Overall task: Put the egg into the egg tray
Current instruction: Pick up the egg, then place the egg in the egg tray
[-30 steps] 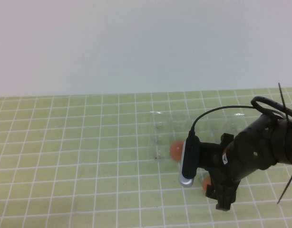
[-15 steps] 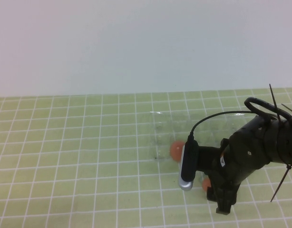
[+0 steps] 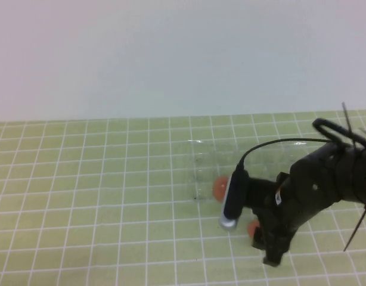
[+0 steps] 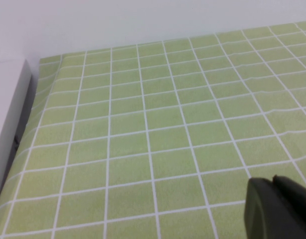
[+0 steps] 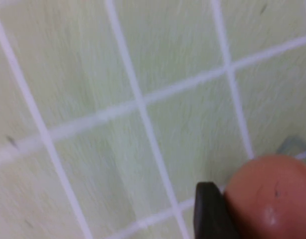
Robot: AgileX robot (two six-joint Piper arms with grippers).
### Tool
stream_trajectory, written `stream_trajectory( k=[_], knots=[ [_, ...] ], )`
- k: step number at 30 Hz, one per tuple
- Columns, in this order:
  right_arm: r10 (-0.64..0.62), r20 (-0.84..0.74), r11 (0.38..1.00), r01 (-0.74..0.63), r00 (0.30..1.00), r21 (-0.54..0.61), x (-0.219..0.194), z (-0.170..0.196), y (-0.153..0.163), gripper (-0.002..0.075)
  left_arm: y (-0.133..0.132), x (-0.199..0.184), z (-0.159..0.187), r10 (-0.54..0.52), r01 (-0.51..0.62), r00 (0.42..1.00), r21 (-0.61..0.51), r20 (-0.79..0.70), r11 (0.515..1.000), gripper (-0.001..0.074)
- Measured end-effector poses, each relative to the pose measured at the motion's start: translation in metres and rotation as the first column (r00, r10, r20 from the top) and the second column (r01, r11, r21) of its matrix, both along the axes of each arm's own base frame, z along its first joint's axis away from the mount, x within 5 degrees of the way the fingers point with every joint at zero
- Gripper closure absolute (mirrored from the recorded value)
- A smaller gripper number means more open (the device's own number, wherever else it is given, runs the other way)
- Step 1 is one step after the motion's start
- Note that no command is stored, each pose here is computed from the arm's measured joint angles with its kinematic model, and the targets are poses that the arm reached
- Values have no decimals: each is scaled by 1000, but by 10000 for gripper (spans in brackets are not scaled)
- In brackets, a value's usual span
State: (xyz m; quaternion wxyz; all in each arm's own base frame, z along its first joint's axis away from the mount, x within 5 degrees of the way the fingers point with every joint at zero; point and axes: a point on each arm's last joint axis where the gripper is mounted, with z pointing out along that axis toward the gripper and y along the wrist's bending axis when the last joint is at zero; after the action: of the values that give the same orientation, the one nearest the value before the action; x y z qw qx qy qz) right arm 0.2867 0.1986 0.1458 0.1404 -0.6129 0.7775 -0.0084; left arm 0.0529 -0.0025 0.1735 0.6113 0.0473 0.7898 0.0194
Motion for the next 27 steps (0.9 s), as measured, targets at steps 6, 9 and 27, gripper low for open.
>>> stream_trajectory(
  k=[6,9,27],
  knots=[
    [-246,-12,899,232,969,371,-6,55,14,354,0,0,0,0,0,1000,0,0,1000,735],
    [-406,-12,762,346,914,547,-6,72,13,354,0,0,0,0,0,1000,0,0,1000,735],
    [-843,-83,291,579,532,761,11,3,1,354,0,0,0,0,0,1000,0,0,1000,735]
  ],
)
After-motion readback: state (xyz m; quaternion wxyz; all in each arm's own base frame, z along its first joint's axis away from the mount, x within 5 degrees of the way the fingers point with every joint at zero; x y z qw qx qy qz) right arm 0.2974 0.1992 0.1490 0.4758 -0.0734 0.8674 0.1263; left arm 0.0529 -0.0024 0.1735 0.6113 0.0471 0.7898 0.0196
